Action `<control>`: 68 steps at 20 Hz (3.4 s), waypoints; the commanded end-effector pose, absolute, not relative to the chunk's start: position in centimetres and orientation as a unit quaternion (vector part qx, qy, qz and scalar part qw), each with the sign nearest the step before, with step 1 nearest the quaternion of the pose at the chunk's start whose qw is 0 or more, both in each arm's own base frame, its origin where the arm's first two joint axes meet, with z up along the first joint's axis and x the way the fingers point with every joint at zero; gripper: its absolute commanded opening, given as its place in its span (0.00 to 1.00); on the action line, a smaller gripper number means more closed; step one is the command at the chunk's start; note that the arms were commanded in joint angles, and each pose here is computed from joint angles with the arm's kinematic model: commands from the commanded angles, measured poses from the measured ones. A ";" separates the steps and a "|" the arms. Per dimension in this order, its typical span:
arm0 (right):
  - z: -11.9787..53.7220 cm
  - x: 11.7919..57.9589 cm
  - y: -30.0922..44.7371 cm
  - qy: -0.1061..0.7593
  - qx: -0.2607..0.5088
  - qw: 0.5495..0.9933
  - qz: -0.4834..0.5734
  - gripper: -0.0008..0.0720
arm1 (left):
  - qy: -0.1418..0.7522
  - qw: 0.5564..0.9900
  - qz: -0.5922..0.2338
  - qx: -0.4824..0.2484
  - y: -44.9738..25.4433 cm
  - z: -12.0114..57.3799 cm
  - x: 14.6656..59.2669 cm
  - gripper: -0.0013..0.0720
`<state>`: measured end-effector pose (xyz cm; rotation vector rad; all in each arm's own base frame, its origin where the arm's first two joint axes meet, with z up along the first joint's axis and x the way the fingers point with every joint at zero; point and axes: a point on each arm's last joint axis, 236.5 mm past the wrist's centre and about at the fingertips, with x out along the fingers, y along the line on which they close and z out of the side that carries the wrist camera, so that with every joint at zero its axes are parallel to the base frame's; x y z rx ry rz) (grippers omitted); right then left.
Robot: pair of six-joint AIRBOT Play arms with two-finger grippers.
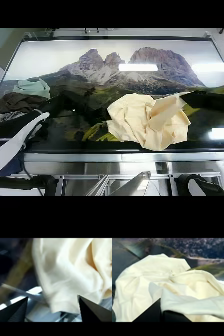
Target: Fold the shirts.
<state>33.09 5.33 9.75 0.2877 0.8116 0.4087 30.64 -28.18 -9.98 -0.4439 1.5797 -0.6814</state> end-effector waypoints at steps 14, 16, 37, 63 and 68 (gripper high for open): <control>17.7 30.9 8.1 0.281 0.126 0.921 0.240 0.04 | 0.459 0.579 -0.657 -0.149 -33.5 16.4 29.0 0.04; 25.8 28.4 9.2 0.146 0.080 0.954 0.250 0.04 | 0.336 0.576 -0.736 -0.116 -30.6 26.9 24.5 0.04; 1.0 52.4 3.5 0.359 0.227 0.889 0.173 0.63 | 0.517 0.550 -0.451 -0.476 -15.6 4.4 48.9 0.99; -3.0 48.9 -2.5 0.457 0.374 0.792 0.157 0.62 | 0.779 0.546 -0.131 -0.279 -20.7 -12.9 29.5 0.87; -3.0 49.0 -2.7 0.453 0.366 0.797 0.158 0.62 | 0.748 0.539 -0.226 -0.315 -28.4 -11.3 32.3 0.87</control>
